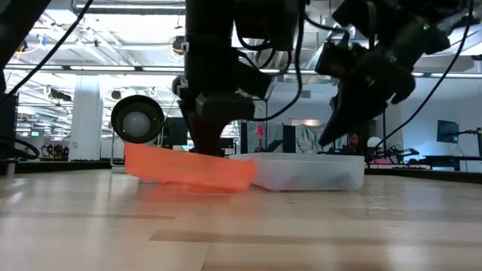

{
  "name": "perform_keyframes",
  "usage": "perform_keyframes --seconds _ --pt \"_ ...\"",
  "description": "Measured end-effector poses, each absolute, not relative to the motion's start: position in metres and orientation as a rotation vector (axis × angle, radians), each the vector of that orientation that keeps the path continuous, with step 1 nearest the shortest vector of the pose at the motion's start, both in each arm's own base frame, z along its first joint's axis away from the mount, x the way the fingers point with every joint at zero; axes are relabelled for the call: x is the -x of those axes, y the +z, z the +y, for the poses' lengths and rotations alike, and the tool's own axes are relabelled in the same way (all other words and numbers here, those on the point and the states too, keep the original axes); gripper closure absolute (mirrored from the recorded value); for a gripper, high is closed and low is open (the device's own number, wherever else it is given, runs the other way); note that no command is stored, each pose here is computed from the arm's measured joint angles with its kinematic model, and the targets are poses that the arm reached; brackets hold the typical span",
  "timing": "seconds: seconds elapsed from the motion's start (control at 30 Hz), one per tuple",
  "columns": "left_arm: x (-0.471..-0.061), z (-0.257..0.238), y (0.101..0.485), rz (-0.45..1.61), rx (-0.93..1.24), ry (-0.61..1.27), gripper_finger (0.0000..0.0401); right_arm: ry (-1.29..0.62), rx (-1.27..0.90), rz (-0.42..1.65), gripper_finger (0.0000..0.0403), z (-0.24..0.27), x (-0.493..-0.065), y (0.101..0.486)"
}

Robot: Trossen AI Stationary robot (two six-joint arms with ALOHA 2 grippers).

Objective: Pick & place school supplies into a supply box
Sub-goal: Close the orange supply box

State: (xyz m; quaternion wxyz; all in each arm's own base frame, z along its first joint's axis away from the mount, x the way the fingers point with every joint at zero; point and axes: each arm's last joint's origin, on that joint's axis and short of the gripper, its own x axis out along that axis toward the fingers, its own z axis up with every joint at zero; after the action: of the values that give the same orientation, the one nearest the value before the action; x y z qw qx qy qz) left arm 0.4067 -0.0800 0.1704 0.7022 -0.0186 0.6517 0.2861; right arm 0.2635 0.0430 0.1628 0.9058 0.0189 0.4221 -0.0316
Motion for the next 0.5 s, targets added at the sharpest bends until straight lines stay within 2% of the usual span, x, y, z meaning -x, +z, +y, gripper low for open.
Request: perform_keyframes --seconds 0.2,0.5 --pt "-0.396 -0.082 0.173 1.459 0.021 0.783 0.0248 -0.081 -0.080 0.920 0.0317 0.045 -0.264 0.153" --pt "-0.383 -0.088 0.157 1.480 0.058 0.821 0.0248 -0.059 -0.100 0.968 0.0317 0.058 -0.258 0.151"
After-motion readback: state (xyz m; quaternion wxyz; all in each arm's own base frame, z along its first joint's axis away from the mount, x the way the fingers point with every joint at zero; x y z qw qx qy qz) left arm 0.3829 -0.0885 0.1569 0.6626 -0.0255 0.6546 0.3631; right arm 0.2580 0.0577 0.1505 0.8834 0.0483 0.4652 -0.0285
